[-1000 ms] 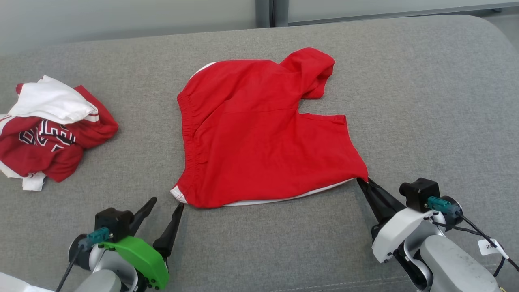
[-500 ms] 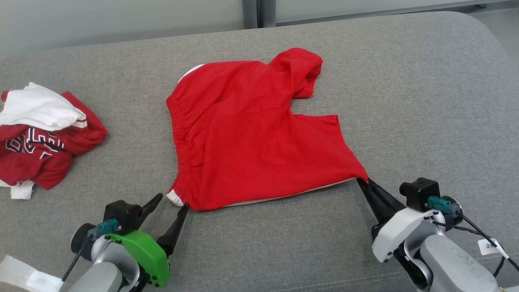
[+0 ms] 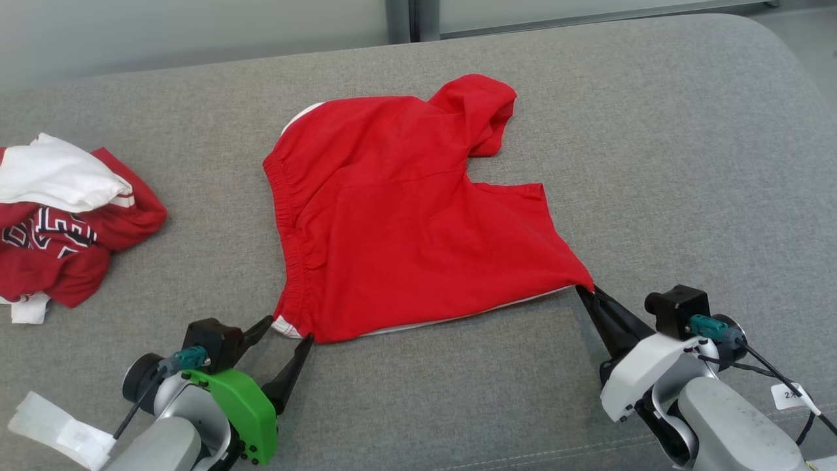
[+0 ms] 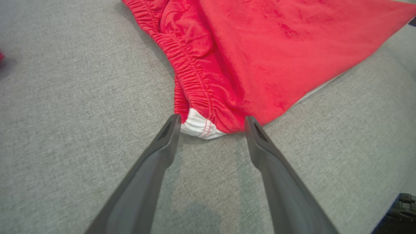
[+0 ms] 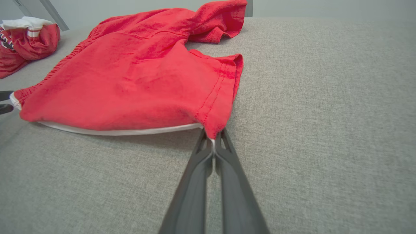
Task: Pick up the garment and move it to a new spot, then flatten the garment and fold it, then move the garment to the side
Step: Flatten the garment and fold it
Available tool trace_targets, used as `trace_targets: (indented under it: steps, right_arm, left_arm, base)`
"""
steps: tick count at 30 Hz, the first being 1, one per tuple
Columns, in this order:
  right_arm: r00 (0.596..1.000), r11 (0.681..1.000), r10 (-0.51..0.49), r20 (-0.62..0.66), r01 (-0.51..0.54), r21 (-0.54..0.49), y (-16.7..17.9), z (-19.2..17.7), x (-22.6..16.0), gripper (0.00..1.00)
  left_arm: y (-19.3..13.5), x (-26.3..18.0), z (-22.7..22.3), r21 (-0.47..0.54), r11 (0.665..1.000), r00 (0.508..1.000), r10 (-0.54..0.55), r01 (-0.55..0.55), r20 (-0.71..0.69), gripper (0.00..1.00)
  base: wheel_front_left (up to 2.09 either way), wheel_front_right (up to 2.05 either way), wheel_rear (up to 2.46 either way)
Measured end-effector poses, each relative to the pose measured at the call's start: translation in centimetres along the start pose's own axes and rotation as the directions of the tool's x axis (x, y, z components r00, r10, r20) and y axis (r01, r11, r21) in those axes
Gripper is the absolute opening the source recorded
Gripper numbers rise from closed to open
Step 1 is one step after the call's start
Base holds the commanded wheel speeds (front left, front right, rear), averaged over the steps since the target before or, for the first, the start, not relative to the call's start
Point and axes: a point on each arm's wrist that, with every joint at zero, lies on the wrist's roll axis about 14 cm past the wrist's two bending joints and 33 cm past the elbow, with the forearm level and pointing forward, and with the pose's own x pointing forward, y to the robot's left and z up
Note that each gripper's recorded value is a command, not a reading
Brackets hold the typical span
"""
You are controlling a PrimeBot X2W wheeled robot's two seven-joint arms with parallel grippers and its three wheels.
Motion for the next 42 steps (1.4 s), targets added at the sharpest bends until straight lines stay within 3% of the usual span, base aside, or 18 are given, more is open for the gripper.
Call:
trace_targets:
  steps: [3, 6, 10, 14, 19, 22, 24, 27, 30, 32, 35, 42]
  right_arm:
    - [1.0, 1.0, 0.002, 0.0, -0.002, 0.003, 0.0, 0.0, 0.0, 0.0]
    - [1.0, 1.0, 0.0, 0.001, 0.0, 0.004, 0.0, 0.0, 0.0, 0.0]
    - [1.0, 1.0, -0.001, -0.001, 0.001, 0.001, -0.1, 0.0, 0.0, 0.0]
    - [1.0, 1.0, 0.0, 0.002, 0.0, -0.004, -0.1, 0.1, 0.1, 0.0]
    - [1.0, 1.0, 0.006, 0.003, -0.006, -0.006, 0.0, 0.2, 0.1, 0.0]
    - [1.0, 1.0, 0.006, 0.004, -0.006, -0.012, 0.0, 0.2, 0.0, 0.0]
    - [1.0, 1.0, 0.005, 0.005, -0.005, -0.012, 0.0, 0.2, 0.0, 0.0]
    - [1.0, 1.0, 0.002, 0.006, -0.002, -0.013, 0.0, 0.3, -0.1, 0.0]
    - [1.0, 1.0, 0.001, 0.01, -0.001, -0.011, 0.0, 0.3, -0.2, 0.0]
    - [1.0, 1.0, -0.008, 0.02, 0.008, -0.002, -0.1, 0.6, -0.2, 0.0]
    - [0.997, 0.999, -0.038, 0.061, 0.036, 0.019, -0.9, 1.9, -0.1, 0.0]
    - [0.992, 0.998, -0.054, 0.118, 0.056, -0.012, -2.2, 4.1, 0.1, 0.0]
  left_arm:
    - [-0.1, 0.1, -0.3, 0.003, 1.0, 1.0, -0.007, 0.007, -0.013, 0.55]
    - [-0.5, 0.1, -0.6, 0.009, 1.0, 0.999, -0.02, 0.02, -0.026, 0.36]
    - [-0.9, 0.1, -1.0, 0.033, 0.999, 0.998, -0.039, 0.04, -0.043, 0.19]
    - [-1.2, 0.3, -1.0, 0.088, 0.994, 0.997, -0.059, 0.063, -0.056, 0.18]
    - [-1.4, 0.5, -1.3, 0.114, 0.991, 0.995, -0.065, 0.074, -0.076, 0.38]
    - [-1.4, 0.5, -1.6, 0.138, 0.987, 0.994, -0.066, 0.078, -0.092, 0.39]
    - [-1.4, 0.5, -1.7, 0.145, 0.986, 0.993, -0.067, 0.081, -0.099, 0.32]
    - [-1.3, 0.5, -1.9, 0.151, 0.986, 0.992, -0.061, 0.077, -0.107, 0.0]
    - [-1.5, 0.8, -1.5, 0.138, 0.988, 0.995, -0.06, 0.071, -0.085, 0.0]
    - [-1.4, 1.1, -0.4, 0.069, 0.997, 0.999, -0.045, 0.047, -0.03, 0.0]
    - [-0.8, 1.6, 3.3, -0.133, 0.991, 0.99, 0.021, -0.002, 0.141, 0.0]
    - [0.1, 1.2, 7.8, -0.287, 0.958, 0.947, 0.088, 0.005, 0.31, 0.0]
  base:
    - [0.0, 0.0, 0.0]
    - [0.0, 0.0, 0.0]
    - [0.0, 0.0, 0.0]
    - [0.0, 0.0, 0.0]
    - [0.0, 0.0, 0.0]
    - [0.0, 0.0, 0.0]
    - [0.0, 0.0, 0.0]
    - [0.0, 0.0, 0.0]
    - [0.0, 0.0, 0.0]
    - [0.0, 0.0, 0.0]
    - [0.0, 0.0, 0.0]
    - [0.0, 0.0, 0.0]
